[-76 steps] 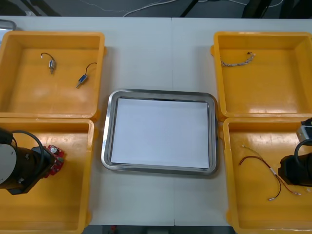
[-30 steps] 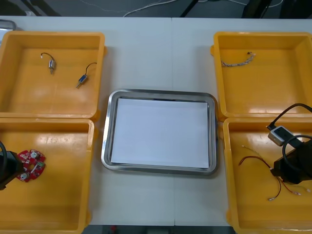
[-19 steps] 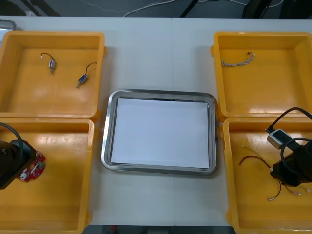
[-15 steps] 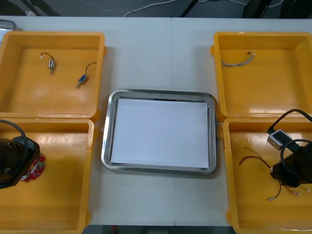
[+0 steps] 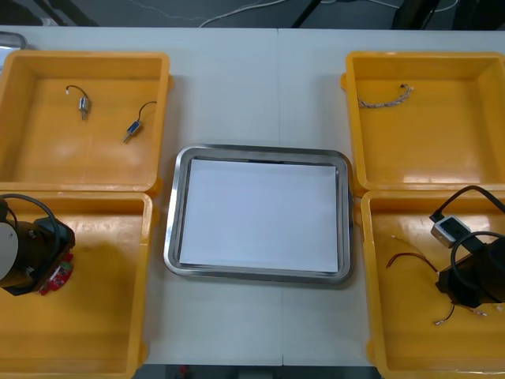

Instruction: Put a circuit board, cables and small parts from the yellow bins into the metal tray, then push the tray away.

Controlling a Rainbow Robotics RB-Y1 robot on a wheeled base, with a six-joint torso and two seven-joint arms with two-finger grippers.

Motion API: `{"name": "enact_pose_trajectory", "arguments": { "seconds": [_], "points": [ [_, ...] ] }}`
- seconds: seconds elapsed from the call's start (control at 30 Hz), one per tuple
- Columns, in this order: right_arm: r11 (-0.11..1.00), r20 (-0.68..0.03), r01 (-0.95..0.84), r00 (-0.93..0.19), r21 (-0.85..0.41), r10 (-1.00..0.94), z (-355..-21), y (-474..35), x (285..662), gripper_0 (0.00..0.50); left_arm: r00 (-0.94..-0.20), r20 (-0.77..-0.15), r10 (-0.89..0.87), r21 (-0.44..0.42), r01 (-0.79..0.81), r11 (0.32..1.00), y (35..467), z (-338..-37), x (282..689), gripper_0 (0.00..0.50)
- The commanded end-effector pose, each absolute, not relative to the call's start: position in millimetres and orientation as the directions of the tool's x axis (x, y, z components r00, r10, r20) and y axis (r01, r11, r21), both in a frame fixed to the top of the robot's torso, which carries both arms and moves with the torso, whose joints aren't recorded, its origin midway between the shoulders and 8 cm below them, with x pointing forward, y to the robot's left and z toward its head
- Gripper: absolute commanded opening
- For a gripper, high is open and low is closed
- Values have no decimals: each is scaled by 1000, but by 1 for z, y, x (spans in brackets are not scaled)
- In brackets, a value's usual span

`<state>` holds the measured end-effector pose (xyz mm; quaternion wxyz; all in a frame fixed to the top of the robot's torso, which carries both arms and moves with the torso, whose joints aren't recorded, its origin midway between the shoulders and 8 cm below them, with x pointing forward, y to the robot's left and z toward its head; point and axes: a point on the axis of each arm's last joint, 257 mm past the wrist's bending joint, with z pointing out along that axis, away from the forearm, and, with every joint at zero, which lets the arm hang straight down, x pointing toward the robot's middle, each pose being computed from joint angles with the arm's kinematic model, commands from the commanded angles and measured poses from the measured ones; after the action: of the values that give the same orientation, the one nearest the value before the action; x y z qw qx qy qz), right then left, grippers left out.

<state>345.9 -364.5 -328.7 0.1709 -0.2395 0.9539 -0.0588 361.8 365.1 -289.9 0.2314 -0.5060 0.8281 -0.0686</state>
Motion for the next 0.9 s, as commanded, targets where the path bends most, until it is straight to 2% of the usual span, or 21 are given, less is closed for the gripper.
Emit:
{"name": "enact_pose_trajectory", "arguments": {
  "seconds": [0.03, 0.47, 0.5, 0.53, 0.57, 0.6, 0.63, 0.67, 0.7, 0.73, 0.77, 0.8, 0.9],
  "points": [
    [861, -285, -473, -813, -187, -508, -344, -357, 338, 500, -440, -339, -831, -334, -770, 544, 355, -291, 369, 500],
    [862, -287, -473, -813, -185, -507, -348, -358, 339, 494, -478, -351, -805, -322, -746, 583, 351, -312, 377, 500],
    [862, -287, -473, -813, -185, -507, -348, -358, 339, 465, -479, -351, -805, -323, -745, 584, 351, -313, 377, 500],
    [862, -288, -472, -813, -183, -506, -348, -357, 339, 362, -480, -355, -802, -327, -740, 588, 350, -313, 379, 497],
    [863, -288, -471, -814, -182, -505, -348, -357, 339, 215, -481, -355, -802, -328, -739, 589, 349, -313, 379, 449],
    [864, -288, -470, -814, -181, -504, -348, -357, 339, 90, -481, -355, -802, -326, -740, 588, 350, -313, 379, 389],
    [864, -289, -470, -815, -181, -503, -348, -357, 339, 44, -480, -356, -802, -327, -739, 588, 350, -313, 379, 350],
    [864, -291, -469, -814, -181, -503, -347, -356, 340, 0, -480, -357, -801, -325, -740, 588, 350, -313, 379, 273],
    [866, -291, -468, -815, -179, -501, -348, -356, 339, 0, -481, -356, -801, -324, -741, 588, 350, -314, 379, 184],
    [864, -290, -469, -814, -180, -503, -347, -356, 340, 0, -481, -356, -801, -321, -742, 588, 351, -314, 378, 135],
    [864, -296, -471, -812, -181, -504, -346, -355, 342, 0, -481, -356, -801, -322, -742, 589, 351, -314, 378, 51],
    [863, -296, -472, -810, -182, -506, -345, -355, 343, 0, -480, -356, -801, -322, -742, 588, 351, -314, 378, 0],
    [861, -305, -475, -805, -183, -509, -338, -353, 349, 0, -481, -355, -802, -323, -742, 588, 350, -314, 378, 0]
  ]
}}
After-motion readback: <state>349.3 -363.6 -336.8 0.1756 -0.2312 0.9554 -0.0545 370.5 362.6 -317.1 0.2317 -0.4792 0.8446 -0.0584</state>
